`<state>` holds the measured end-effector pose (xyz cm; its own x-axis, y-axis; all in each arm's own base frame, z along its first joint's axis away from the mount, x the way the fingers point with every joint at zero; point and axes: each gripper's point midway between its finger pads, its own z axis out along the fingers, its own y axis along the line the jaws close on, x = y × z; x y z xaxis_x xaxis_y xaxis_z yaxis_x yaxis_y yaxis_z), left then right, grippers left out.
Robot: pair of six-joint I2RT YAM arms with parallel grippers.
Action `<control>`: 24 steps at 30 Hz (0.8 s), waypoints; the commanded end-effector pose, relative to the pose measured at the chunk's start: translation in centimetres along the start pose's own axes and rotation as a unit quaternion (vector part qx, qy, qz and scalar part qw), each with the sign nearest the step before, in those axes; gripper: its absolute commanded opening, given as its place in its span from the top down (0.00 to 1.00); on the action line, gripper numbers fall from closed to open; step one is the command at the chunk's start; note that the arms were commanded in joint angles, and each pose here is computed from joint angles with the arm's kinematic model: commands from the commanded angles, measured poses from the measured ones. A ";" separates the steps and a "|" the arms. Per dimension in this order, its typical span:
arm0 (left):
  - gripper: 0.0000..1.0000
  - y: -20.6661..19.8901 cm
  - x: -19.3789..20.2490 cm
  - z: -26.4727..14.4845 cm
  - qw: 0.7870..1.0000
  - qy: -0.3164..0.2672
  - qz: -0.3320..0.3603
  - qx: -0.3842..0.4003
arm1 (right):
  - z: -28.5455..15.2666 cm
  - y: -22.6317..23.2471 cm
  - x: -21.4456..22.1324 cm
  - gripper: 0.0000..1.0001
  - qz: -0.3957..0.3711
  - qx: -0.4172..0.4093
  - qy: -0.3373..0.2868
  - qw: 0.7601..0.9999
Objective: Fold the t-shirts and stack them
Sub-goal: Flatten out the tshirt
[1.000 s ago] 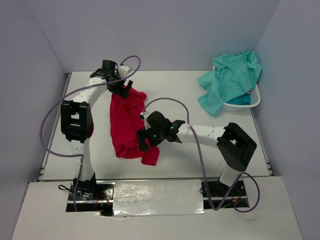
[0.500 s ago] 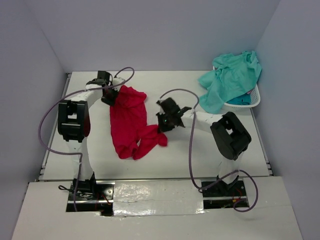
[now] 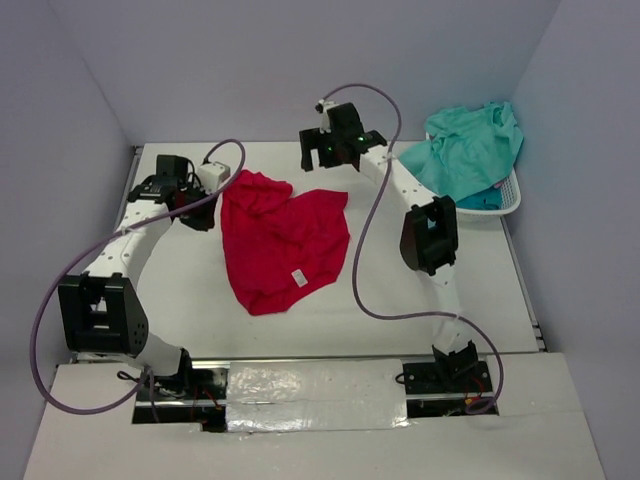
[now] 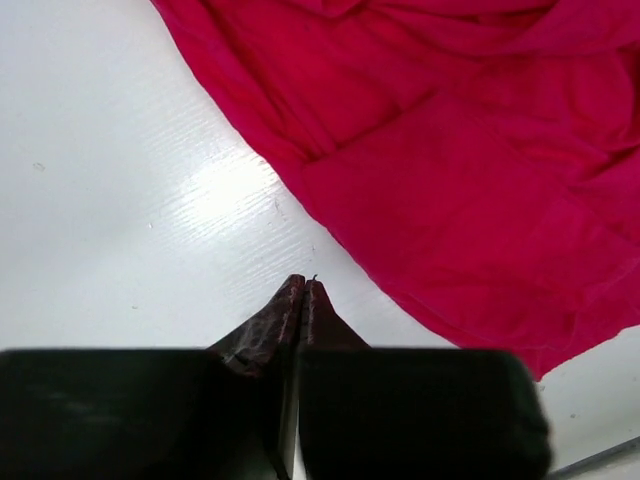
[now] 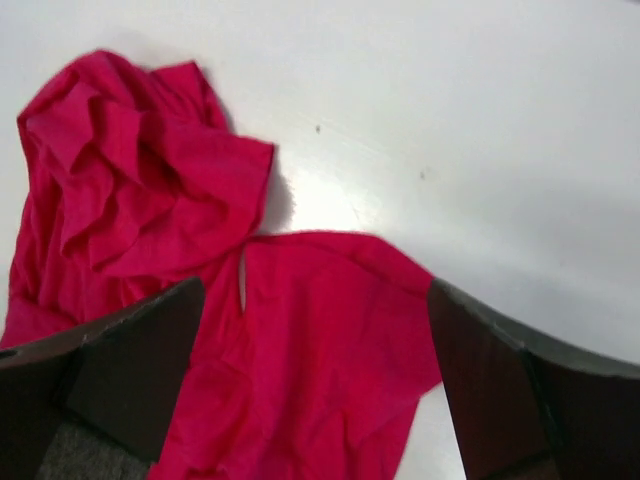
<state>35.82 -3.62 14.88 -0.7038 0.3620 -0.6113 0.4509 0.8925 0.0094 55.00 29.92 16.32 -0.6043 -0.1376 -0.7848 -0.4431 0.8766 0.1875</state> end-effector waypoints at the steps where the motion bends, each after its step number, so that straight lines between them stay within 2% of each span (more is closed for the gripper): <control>1: 0.85 0.4 0.0 1.5 1.000 0.010 -0.023 0.006 | -5.8 1.4 0.8 0.00 0.064 0.014 0.032 0.997; 2: 0.74 0.6 0.2 2.6 0.999 0.021 -0.033 0.010 | -6.6 2.5 2.0 0.00 0.061 0.011 0.033 0.998; 3: 0.69 1.1 -0.9 2.8 0.999 0.012 -0.037 0.008 | -6.4 2.4 8.5 0.00 0.059 0.030 0.086 0.994; 4: 0.66 1.0 -1.3 3.5 0.999 0.013 -0.041 0.015 | -6.9 5.2 9.3 0.00 0.051 0.008 0.066 0.996; 5: 0.62 0.0 -1.9 4.9 0.998 0.023 -0.031 0.040 | -9.2 6.2 9.0 0.00 0.060 0.001 0.046 0.997; 6: 0.60 -0.6 -2.1 5.7 0.998 0.033 -0.015 0.046 | -9.4 6.1 14.0 0.02 0.079 0.001 0.093 0.993; 7: 0.57 -1.6 -1.6 7.8 0.997 0.062 0.020 0.044 | -10.2 6.2 16.6 0.06 0.128 -0.001 0.107 0.986; 8: 0.54 -2.4 -1.3 8.9 0.996 0.071 0.032 0.053 | -10.4 6.1 15.5 0.06 0.150 -0.001 0.090 0.985; 9: 0.52 -2.4 -1.0 9.8 0.995 0.083 0.041 0.046 | -10.3 5.2 18.3 0.08 0.181 0.010 0.112 0.977; 11: 0.47 -1.6 -0.5 12.3 0.994 0.098 0.031 0.032 | -10.0 4.8 21.0 0.09 0.195 0.013 0.142 0.970; 13: 0.45 0.9 -0.3 13.4 0.993 0.107 0.037 -0.023 | -9.1 4.5 23.4 0.09 0.195 0.025 0.180 0.964; 14: 0.38 1.6 0.4 14.2 0.992 0.114 0.040 -0.036 | -8.7 4.5 23.6 0.09 0.194 0.025 0.186 0.963; 16: 0.37 2.4 1.4 15.5 0.988 0.124 0.068 -0.059 | -7.6 3.9 25.3 0.10 0.194 0.032 0.213 0.957; 19: 0.42 1.7 4.1 16.3 0.982 0.161 0.090 -0.048 | -6.1 3.4 24.9 0.45 0.207 0.014 0.221 0.953; 20: 0.58 1.0 5.5 16.4 0.979 0.176 0.094 -0.034 | -5.5 2.6 23.1 0.74 0.217 0.010 0.204 0.955; 21: 0.71 0.2 6.4 16.2 0.978 0.185 0.097 -0.020 | -5.2 2.0 22.4 0.87 0.217 0.007 0.200 0.955; 22: 0.80 -0.7 6.9 16.0 0.977 0.186 0.104 0.002 | -4.4 1.2 22.1 0.97 0.219 0.010 0.201 0.955; 23: 0.90 -2.4 7.8 15.2 0.974 0.190 0.116 0.027 | -3.6 0.6 18.7 1.00 0.215 0.006 0.169 0.962; 24: 0.92 -3.6 8.3 14.8 0.972 0.191 0.126 0.050 | -3.1 -1.4 17.2 1.00 0.212 0.016 0.155 0.965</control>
<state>42.59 -7.94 2.02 -0.7030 0.5732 -0.4210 0.5799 0.8047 0.1273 37.47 26.31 1.99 -0.9408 0.0676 -0.3322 -0.0831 0.9040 0.4193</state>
